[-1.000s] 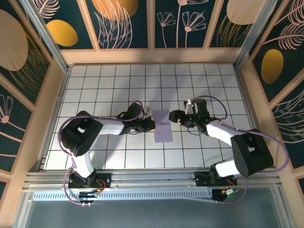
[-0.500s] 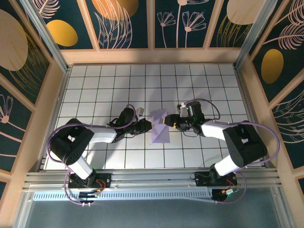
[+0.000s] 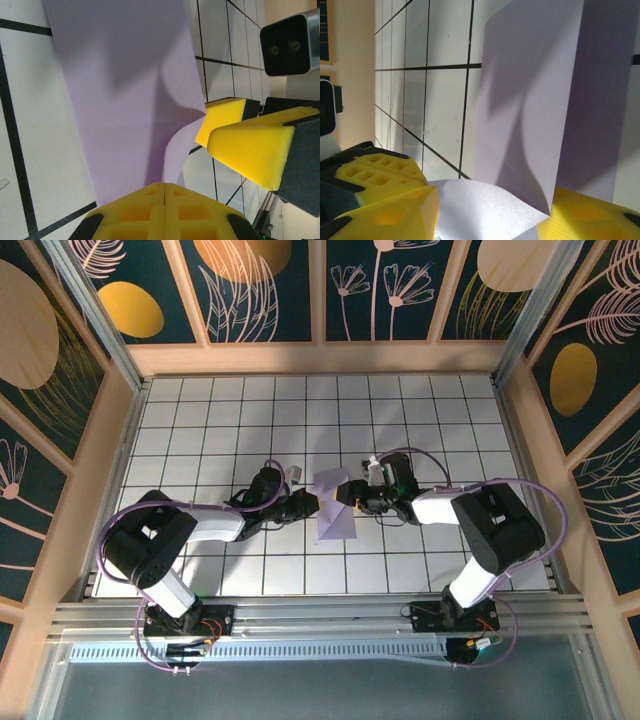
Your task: Fold a paper plane with a square sheet of paper (fold left side to right side)
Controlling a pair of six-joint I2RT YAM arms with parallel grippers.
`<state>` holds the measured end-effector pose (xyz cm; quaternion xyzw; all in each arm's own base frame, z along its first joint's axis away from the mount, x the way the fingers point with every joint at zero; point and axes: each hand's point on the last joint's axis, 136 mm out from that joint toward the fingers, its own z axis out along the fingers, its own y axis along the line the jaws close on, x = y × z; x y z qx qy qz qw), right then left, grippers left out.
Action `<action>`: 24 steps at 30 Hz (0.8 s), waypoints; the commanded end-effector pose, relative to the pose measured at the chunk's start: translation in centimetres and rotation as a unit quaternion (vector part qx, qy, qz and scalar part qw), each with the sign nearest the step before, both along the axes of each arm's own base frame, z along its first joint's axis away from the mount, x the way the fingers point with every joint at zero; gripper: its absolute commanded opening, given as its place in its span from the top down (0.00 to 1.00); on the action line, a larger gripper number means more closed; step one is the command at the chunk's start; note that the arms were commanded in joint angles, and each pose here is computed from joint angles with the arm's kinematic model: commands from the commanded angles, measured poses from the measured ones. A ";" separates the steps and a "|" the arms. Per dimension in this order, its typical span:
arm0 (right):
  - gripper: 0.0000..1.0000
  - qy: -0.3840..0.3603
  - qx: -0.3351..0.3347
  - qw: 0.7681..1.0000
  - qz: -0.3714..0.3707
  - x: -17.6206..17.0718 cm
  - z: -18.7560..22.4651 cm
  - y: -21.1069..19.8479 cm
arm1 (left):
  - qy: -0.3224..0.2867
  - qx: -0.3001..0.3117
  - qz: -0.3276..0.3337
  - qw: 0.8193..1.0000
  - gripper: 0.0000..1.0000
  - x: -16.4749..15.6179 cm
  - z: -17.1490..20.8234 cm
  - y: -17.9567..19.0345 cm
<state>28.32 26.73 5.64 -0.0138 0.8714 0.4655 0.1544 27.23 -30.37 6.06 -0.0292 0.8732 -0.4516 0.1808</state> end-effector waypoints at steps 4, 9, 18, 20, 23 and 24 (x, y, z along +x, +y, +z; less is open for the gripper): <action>0.55 -0.016 0.015 1.000 0.008 0.4 1.0 0.8 | -0.003 0.005 0.012 1.000 1.00 0.3 0.1 0.3; 0.66 -0.020 0.001 1.000 -0.002 0.6 0.6 0.5 | -0.005 0.007 0.017 1.000 0.89 0.4 0.3 0.5; 1.00 -0.058 -0.016 0.998 -0.023 1.8 2.4 -0.3 | -0.046 0.031 0.060 0.997 0.62 1.2 2.8 2.4; 1.00 -0.076 -0.011 0.997 -0.029 2.4 3.9 -0.5 | -0.062 0.036 0.079 0.994 0.53 1.4 4.0 3.2; 1.00 -0.113 0.010 0.993 -0.039 3.3 7.1 -1.1 | -0.096 0.024 0.113 0.989 0.38 1.7 6.9 4.5; 1.00 -0.129 0.023 0.991 -0.040 3.5 8.6 -1.2 | -0.109 0.015 0.124 0.986 0.32 1.7 8.2 5.0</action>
